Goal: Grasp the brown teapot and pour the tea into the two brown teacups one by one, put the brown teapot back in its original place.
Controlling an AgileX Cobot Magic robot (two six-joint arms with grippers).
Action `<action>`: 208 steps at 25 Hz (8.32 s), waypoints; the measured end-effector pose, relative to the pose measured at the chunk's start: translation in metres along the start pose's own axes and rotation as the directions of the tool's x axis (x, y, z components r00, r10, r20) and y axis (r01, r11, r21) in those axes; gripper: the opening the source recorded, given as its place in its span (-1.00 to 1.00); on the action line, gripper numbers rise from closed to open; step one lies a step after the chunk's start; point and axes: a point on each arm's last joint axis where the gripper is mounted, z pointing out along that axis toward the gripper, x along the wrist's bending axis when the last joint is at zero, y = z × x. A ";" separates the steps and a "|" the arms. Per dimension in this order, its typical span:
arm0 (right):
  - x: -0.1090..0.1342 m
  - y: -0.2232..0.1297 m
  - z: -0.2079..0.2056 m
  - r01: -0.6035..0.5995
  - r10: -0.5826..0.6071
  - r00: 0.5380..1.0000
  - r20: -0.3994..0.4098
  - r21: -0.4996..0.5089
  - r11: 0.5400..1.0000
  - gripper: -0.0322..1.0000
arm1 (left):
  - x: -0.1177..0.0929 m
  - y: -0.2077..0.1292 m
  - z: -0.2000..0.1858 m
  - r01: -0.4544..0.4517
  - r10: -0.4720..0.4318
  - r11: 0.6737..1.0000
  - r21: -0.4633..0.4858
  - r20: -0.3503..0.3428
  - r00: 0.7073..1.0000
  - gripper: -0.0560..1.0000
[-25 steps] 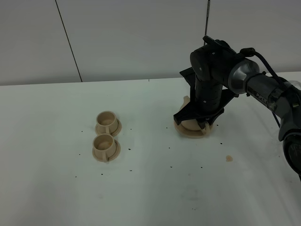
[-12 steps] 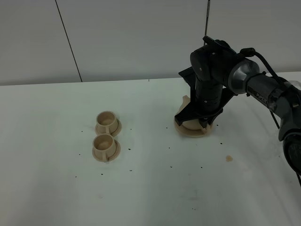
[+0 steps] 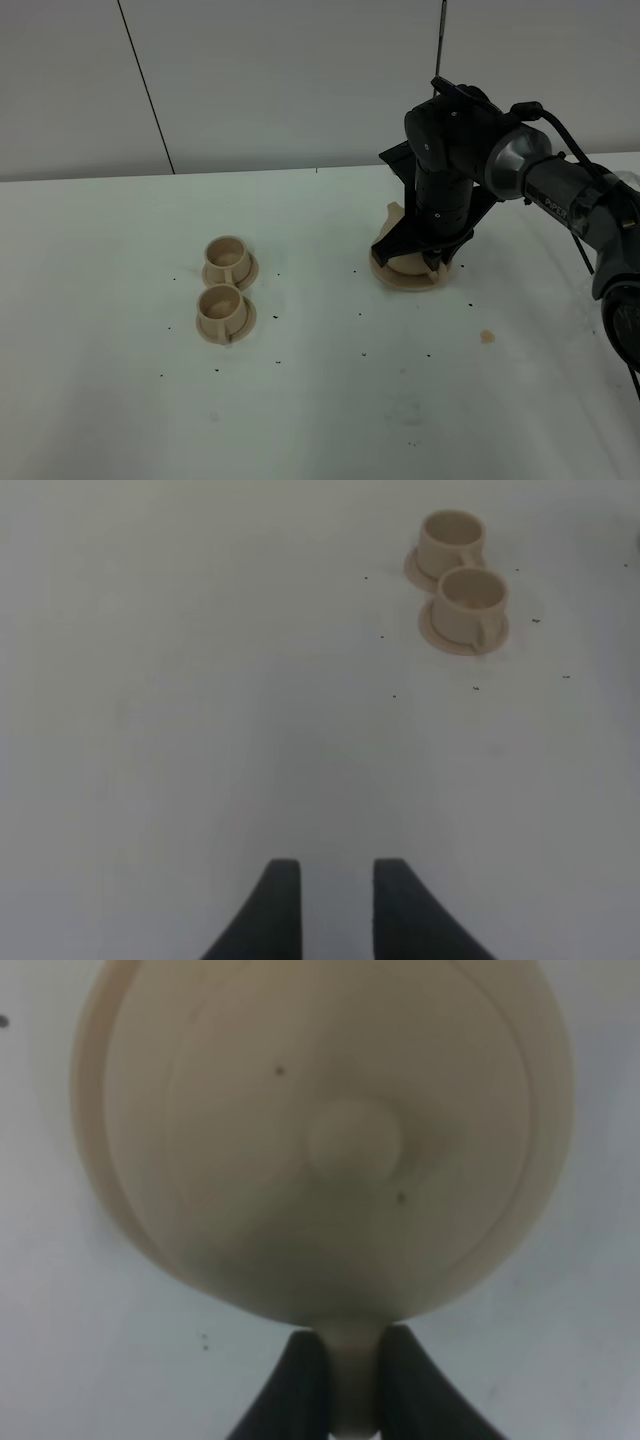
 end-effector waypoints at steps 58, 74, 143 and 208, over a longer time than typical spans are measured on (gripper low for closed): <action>0.108 0.029 -0.077 0.767 -0.764 0.636 0.105 -0.199 0.611 -0.75 | 0.000 0.000 0.000 0.000 0.000 1.000 0.000 0.000 1.000 -0.43; 0.149 0.024 -0.069 0.896 -0.865 0.438 0.245 -0.035 0.443 -0.75 | 0.000 0.000 0.000 0.000 0.000 1.000 0.000 0.000 1.000 -0.43; 0.198 0.023 -0.064 0.962 -0.909 0.009 0.416 0.243 0.121 -0.75 | 0.000 0.000 0.000 0.000 0.000 1.000 0.000 0.000 1.000 -0.43; 0.196 0.028 -0.053 0.937 -0.896 -0.130 0.424 0.349 0.030 -0.75 | 0.000 0.000 0.000 0.000 0.000 1.000 0.000 0.000 1.000 -0.43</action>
